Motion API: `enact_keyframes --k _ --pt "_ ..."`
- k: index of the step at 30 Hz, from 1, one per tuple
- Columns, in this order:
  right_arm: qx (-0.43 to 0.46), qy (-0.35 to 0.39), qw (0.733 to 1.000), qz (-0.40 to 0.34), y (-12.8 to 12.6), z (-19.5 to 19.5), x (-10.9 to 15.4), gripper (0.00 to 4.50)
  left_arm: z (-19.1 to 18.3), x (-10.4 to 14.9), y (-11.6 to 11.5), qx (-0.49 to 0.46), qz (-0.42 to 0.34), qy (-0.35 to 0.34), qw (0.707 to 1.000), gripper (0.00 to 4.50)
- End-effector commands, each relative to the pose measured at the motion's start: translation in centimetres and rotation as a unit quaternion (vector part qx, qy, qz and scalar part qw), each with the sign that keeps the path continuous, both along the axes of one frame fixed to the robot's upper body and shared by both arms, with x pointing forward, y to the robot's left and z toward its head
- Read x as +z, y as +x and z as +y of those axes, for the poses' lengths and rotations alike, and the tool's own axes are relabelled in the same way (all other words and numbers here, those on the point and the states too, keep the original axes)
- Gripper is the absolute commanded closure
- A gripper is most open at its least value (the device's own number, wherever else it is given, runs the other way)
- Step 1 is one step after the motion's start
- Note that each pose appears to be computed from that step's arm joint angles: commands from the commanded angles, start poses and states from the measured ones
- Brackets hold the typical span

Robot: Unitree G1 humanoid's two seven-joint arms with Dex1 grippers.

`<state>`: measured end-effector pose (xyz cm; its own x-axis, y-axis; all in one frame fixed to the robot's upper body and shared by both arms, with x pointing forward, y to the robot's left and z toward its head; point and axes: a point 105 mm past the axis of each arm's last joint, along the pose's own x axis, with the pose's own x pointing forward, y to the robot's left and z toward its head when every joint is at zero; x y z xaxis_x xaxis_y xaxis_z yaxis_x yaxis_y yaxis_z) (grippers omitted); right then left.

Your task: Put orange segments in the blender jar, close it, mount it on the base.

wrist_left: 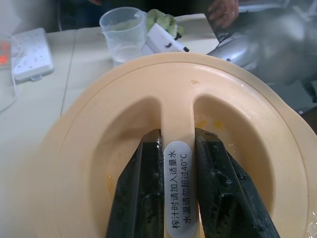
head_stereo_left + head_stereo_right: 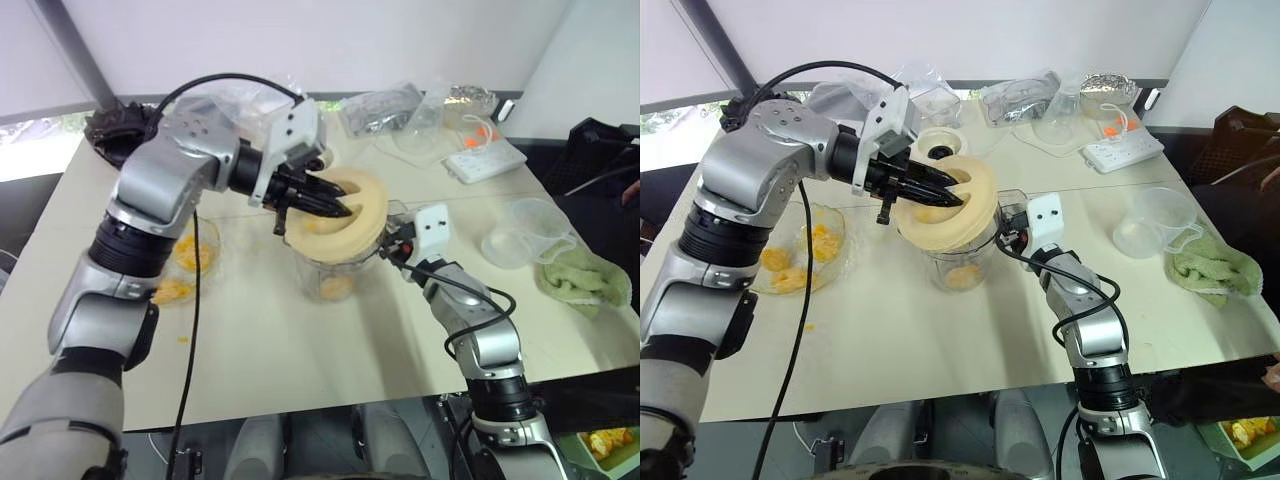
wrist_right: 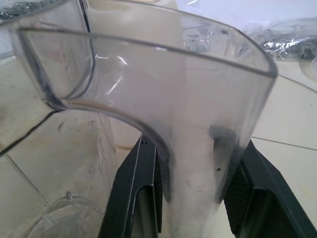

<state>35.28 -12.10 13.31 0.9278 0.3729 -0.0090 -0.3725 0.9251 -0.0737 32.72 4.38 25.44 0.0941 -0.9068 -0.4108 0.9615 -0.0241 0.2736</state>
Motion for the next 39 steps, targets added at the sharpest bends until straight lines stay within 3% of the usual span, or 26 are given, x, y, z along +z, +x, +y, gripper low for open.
enact_keyframes --k 1,6,12,20,30,39 --pt "0.003 0.004 1.000 -0.026 -0.3 0.1 1.3 3.54 -0.4 -1.6 0.7 -0.004 -0.008 0.028 1.000 4.26" --pt "0.000 0.003 1.000 -0.028 -0.6 -0.1 1.4 3.54 -0.9 -3.6 1.9 -0.002 -0.001 0.048 0.999 4.26" --pt "-0.009 0.000 1.000 -0.028 -0.7 -0.6 1.3 3.54 -1.5 -5.6 1.5 -0.021 0.030 0.075 0.996 4.26" --pt "-0.013 -0.001 1.000 -0.029 -0.6 -0.7 1.2 3.54 -1.1 -10.1 1.1 0.002 0.069 0.164 0.984 4.26" --pt "-0.023 0.000 0.999 -0.040 -0.4 -0.7 1.5 3.54 -0.7 -12.7 3.3 0.190 0.139 0.186 0.954 4.26" --pt "-0.021 -0.022 0.998 -0.053 -0.3 -0.7 1.5 3.54 0.2 -11.9 4.7 0.315 0.176 0.159 0.919 4.26"
